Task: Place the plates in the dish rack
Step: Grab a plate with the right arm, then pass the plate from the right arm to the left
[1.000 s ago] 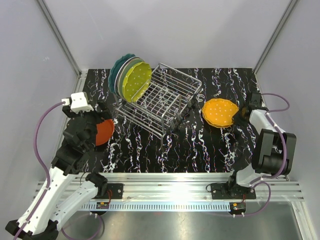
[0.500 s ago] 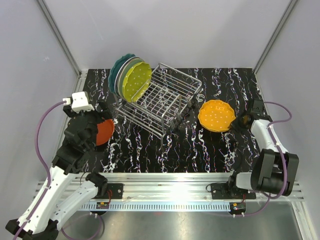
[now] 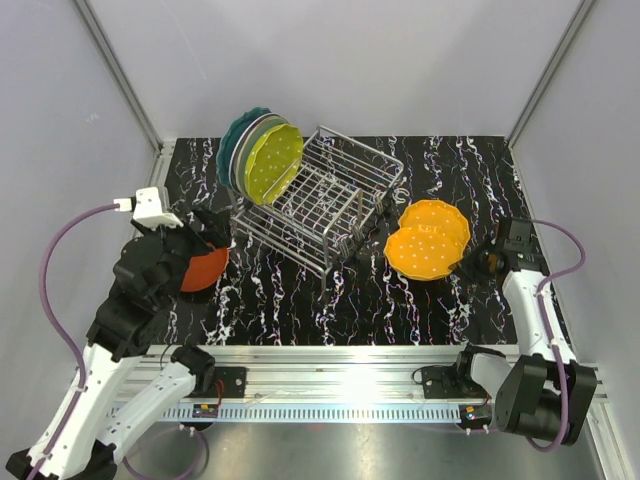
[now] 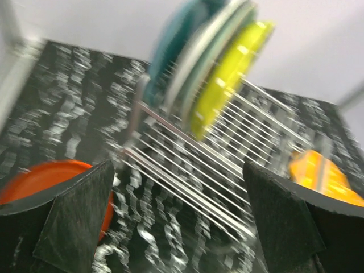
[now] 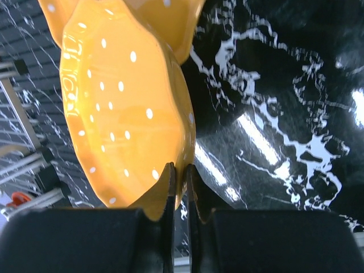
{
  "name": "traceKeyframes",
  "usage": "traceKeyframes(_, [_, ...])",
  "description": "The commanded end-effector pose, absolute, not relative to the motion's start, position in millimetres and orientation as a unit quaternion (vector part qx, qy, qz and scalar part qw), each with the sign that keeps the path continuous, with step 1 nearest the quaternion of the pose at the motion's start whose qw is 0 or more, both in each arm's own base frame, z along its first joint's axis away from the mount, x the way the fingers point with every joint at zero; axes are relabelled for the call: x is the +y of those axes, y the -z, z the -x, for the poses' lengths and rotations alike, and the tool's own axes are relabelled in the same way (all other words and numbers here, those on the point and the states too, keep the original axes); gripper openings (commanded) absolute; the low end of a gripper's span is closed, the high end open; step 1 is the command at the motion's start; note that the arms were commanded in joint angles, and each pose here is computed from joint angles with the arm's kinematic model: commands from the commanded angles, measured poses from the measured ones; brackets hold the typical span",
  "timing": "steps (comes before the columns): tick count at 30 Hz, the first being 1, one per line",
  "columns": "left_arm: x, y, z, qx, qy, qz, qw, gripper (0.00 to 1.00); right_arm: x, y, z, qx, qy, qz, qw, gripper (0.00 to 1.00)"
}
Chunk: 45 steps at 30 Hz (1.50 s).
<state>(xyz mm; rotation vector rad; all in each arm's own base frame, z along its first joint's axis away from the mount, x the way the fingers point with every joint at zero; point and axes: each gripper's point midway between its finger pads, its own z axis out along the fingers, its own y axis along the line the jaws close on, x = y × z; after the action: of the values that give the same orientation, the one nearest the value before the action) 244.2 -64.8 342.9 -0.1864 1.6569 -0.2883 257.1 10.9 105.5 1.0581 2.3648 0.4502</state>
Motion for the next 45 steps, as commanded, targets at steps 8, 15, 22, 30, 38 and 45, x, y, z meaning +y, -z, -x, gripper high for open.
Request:
traceKeyframes(8, [-139, -297, -186, 0.770, 0.356, 0.029, 0.529, 0.95, 45, -126, -242, 0.855, -0.258, -0.352, 0.281, 0.00])
traceKeyframes(15, [-138, -254, -174, 0.794, 0.356, 0.039, 0.491, 0.95, 48, -119, -231, 0.861, -0.258, -0.338, 0.279, 0.00])
traceKeyframes(22, [-148, -233, -167, 0.793, 0.389, 0.049, 0.465, 0.94, 51, -111, -228, 0.865, -0.258, -0.329, 0.279, 0.00])
traceKeyframes(30, [-151, -206, -166, 0.811, 0.385, 0.050, 0.438, 0.92, 53, -105, -230, 0.877, -0.229, -0.309, 0.290, 0.00])
traceKeyframes(38, [-152, -192, -167, 0.820, 0.381, 0.059, 0.422, 0.91, 63, -88, -228, 0.897, -0.183, -0.284, 0.283, 0.00])
traceKeyframes(45, [-155, -184, -167, 0.821, 0.388, 0.068, 0.414, 0.91, 67, -80, -224, 0.903, -0.177, -0.287, 0.266, 0.00])
